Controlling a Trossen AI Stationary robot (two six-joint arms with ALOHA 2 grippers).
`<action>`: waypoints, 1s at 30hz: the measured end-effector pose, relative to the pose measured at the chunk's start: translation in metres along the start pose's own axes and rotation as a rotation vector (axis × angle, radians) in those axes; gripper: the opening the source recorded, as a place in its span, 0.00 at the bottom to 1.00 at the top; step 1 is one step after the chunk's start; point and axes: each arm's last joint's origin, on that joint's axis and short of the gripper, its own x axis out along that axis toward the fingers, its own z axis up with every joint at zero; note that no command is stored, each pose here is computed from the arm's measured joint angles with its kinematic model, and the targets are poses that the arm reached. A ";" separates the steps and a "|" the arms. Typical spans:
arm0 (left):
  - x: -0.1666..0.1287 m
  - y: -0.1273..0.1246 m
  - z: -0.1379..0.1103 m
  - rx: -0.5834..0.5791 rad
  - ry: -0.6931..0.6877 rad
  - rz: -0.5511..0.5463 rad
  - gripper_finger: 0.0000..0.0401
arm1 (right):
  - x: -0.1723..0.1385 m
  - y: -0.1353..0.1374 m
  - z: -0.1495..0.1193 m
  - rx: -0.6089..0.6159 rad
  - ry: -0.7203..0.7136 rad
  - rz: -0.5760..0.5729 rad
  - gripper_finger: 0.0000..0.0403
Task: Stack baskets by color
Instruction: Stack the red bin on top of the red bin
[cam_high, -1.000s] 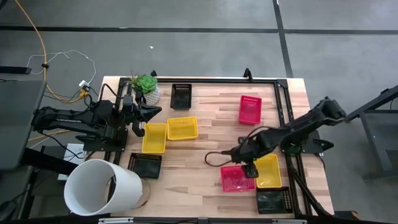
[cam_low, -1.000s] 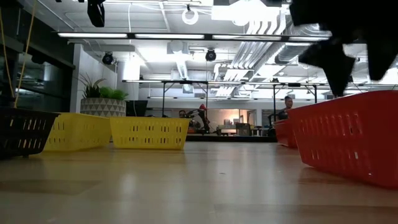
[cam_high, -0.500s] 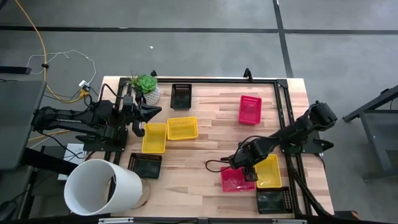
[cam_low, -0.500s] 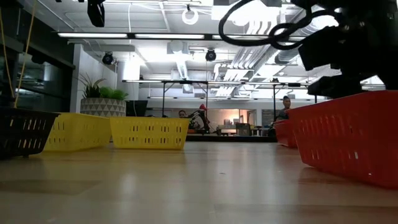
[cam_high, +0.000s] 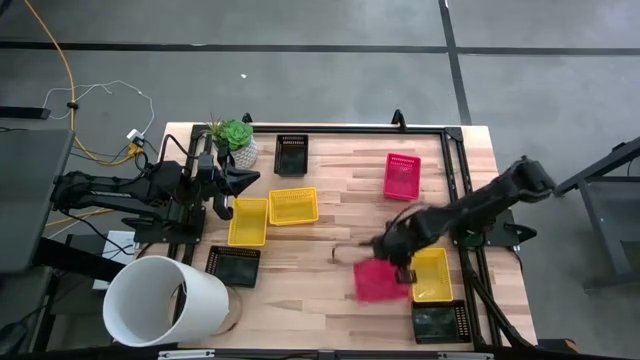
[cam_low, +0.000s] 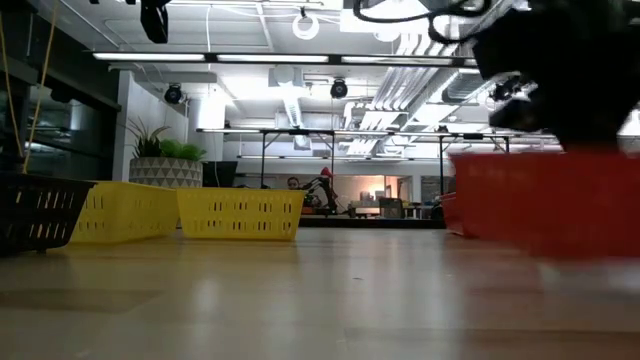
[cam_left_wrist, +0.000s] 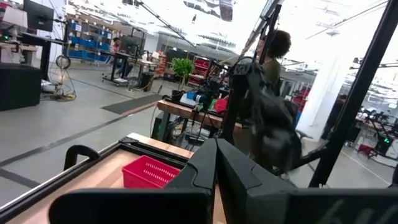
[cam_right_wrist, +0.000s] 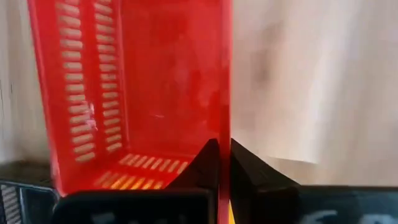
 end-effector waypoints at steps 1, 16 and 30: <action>0.000 0.000 0.000 0.000 0.000 0.002 0.00 | -0.012 -0.006 0.000 0.035 -0.055 -0.016 0.01; 0.000 0.001 0.000 0.000 -0.004 0.019 0.00 | -0.130 -0.078 -0.074 1.162 -0.681 -0.457 0.00; 0.000 0.001 0.000 0.001 -0.006 0.030 0.00 | -0.112 -0.099 -0.092 1.532 -0.532 -0.457 0.00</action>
